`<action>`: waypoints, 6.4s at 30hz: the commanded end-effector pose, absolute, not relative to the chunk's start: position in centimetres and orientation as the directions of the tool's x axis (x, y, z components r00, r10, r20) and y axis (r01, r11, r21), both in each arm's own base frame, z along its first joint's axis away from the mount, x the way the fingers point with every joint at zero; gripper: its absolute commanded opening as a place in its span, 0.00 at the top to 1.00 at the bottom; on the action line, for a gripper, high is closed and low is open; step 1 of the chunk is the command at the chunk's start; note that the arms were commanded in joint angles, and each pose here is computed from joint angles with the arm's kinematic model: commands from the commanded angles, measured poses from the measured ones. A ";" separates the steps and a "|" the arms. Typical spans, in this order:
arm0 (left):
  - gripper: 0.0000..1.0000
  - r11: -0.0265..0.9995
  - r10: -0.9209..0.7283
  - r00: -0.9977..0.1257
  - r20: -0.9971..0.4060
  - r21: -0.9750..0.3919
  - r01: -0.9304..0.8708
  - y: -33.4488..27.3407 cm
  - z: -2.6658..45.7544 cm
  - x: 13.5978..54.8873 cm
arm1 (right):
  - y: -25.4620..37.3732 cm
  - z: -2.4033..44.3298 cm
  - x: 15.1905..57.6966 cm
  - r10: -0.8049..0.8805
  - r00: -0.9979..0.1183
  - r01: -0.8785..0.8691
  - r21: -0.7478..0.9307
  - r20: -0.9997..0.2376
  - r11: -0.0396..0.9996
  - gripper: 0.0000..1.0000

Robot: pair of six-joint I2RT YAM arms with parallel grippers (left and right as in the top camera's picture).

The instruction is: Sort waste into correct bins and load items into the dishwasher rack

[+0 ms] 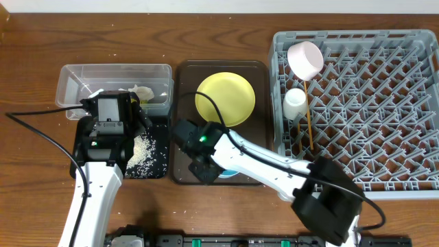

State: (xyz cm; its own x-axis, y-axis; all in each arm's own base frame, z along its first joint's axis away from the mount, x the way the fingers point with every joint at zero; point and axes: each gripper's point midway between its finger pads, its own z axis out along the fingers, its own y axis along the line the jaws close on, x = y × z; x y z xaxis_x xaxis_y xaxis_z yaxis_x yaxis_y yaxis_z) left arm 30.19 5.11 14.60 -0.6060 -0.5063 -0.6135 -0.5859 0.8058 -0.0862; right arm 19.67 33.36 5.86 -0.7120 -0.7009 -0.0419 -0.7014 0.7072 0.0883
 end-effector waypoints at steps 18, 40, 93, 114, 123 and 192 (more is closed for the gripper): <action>0.02 0.796 -0.514 -0.588 -0.625 -0.091 -0.599 5.4 15.1 30.5 | 22.2 31.5 24.5 -0.163 -0.845 -0.466 0.553 -0.509 0.691 0.99; 0.02 0.796 -0.514 -0.588 -0.625 -0.090 -0.599 5.4 15.1 30.5 | 16.1 25.2 23.4 -0.016 -0.838 -0.534 0.815 -0.545 0.226 0.99; 0.02 0.796 -0.514 -0.588 -0.625 -0.091 -0.599 5.4 15.1 30.5 | 9.9 12.3 24.5 0.036 -0.936 -0.295 0.834 -0.351 0.465 0.98; 0.02 0.796 -0.514 -0.588 -0.625 -0.090 -0.599 5.4 15.1 30.5 | 5.9 10.9 26.0 0.099 -0.973 -0.087 0.729 -0.209 0.679 0.65; 0.02 0.796 -0.514 -0.588 -0.625 -0.090 -0.599 5.4 15.1 30.5 | 3.0 13.6 27.9 0.105 -0.972 -0.043 0.595 -0.212 0.803 0.60; 0.02 0.796 -0.514 -0.588 -0.625 -0.090 -0.599 5.4 15.1 30.5 | 12.4 18.7 35.7 -0.101 -0.851 -0.287 0.296 -0.515 0.911 0.69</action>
